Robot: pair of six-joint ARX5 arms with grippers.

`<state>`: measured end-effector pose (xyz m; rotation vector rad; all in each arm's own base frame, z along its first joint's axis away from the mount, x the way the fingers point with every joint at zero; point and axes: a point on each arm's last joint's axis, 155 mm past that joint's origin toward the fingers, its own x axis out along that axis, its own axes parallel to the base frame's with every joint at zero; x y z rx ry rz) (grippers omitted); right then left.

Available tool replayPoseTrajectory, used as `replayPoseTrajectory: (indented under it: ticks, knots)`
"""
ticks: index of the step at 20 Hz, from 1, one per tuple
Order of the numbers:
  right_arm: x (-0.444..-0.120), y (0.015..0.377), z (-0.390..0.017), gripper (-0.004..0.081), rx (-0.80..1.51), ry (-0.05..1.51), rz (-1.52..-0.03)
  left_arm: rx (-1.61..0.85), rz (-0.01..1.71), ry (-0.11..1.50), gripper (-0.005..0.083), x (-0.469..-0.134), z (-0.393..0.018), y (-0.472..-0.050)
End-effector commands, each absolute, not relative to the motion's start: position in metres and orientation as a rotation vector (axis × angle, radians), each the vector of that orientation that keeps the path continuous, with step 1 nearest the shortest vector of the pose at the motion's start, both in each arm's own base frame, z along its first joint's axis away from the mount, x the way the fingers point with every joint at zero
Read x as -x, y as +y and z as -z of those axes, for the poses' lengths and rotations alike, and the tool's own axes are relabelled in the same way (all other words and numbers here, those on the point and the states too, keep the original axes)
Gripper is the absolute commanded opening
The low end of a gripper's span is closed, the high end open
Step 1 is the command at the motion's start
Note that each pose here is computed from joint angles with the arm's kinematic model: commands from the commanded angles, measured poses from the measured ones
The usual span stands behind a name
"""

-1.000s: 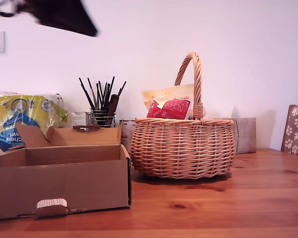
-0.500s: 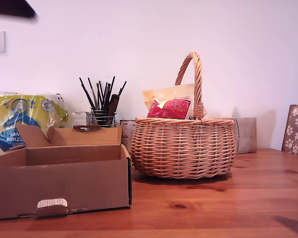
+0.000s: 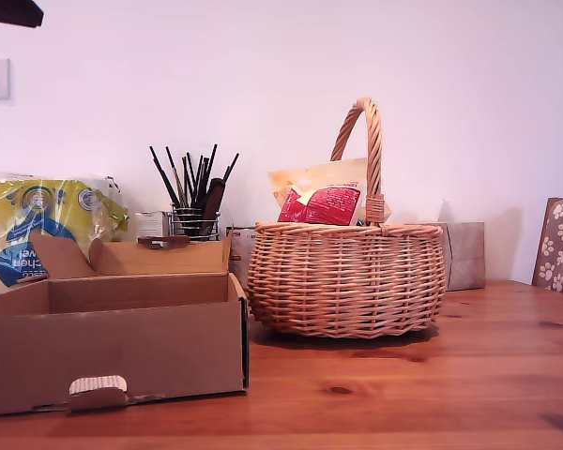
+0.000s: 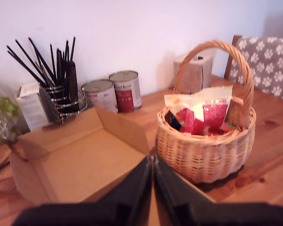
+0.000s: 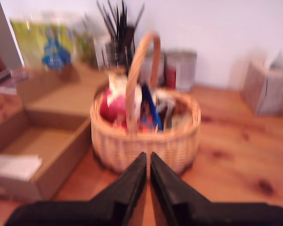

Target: Move the bags of Easter eggs from the cardboard box on the left into the woven basket on the right side.

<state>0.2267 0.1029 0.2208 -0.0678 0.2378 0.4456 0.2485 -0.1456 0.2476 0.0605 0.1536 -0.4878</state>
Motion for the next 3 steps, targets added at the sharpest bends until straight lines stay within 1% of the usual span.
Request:
replayPoseTrajectory:
  ticks: [1,3]
  knots:
    - [-0.225,0.103,-0.204,-0.0011,0.075,0.287,-0.448,-0.074,0.491,0.196,-0.0016,-0.249,-0.232,-0.147]
    - [-0.222,0.102,-0.194,-0.0011,0.082,0.33,-0.448,-0.085,0.49,0.226,-0.0016,-0.248,-0.225,-0.147]
